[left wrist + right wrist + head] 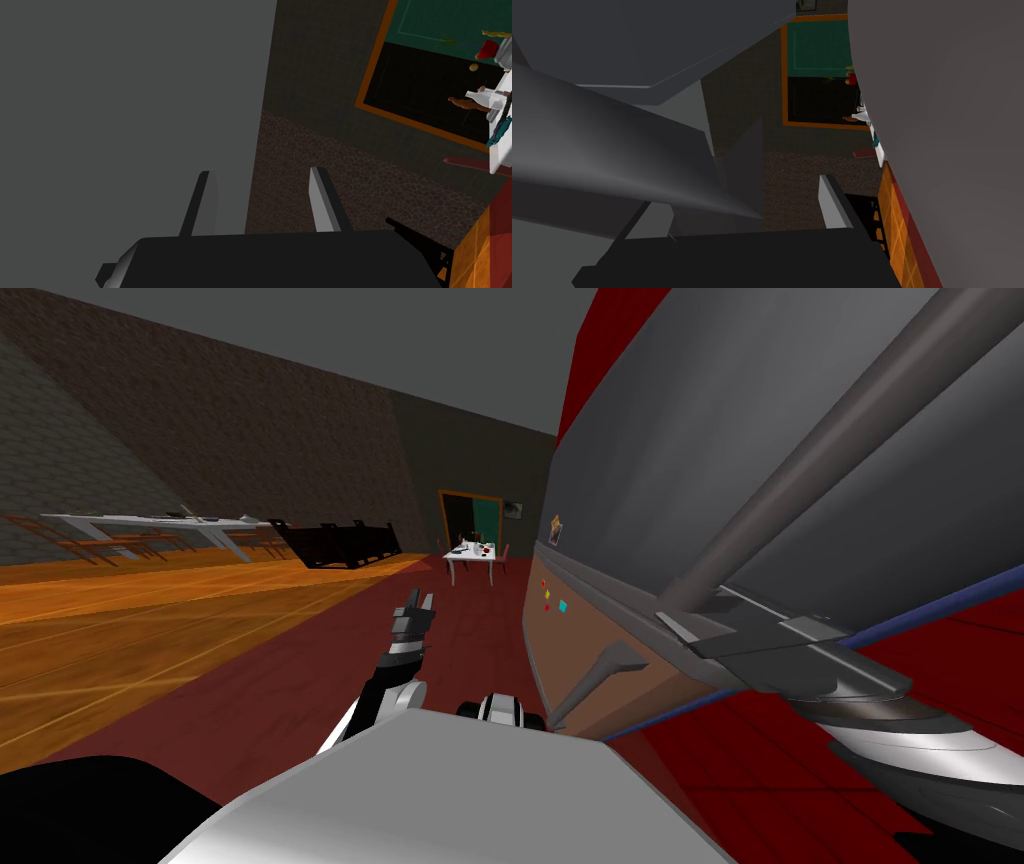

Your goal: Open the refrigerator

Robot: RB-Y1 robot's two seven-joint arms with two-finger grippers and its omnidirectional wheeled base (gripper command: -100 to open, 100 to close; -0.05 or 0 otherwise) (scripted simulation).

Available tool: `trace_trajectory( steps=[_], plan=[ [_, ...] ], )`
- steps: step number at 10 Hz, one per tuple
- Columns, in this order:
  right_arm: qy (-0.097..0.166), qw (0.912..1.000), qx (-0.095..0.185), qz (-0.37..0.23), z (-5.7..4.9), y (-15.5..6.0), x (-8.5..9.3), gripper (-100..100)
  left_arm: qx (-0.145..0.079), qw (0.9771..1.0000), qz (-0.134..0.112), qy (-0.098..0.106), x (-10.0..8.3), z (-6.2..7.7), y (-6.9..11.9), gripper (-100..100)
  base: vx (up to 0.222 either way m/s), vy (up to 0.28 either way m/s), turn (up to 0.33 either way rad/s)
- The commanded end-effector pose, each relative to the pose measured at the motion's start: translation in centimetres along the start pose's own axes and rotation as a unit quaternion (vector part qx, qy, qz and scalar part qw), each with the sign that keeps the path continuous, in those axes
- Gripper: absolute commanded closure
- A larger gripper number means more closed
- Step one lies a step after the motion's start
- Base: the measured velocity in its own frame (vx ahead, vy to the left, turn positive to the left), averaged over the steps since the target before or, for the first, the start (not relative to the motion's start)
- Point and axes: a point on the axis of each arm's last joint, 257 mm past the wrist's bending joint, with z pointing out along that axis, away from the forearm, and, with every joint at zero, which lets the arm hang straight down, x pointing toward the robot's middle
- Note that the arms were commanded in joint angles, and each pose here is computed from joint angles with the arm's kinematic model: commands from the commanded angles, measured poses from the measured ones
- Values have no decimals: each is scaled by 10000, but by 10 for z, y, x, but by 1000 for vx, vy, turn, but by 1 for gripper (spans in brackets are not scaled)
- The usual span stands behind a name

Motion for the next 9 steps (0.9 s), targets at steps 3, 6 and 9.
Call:
trace_trajectory(
  steps=[3, 6, 9],
  plan=[
    [341, 9994, -12, -109, -9, -4, 26, 100, 0, 10000, -3, -2, 0, 0, 0, 0, 62, 278, -32],
    [680, 9974, -18, -223, -20, -9, 52, 100, 1, 10000, -3, -1, 0, 0, 0, 0, 36, 286, -14],
    [848, 9960, -19, -282, -27, -12, 64, 100, 0, 10000, -3, -1, 0, 0, 0, 0, 46, 294, -22]
  ],
)
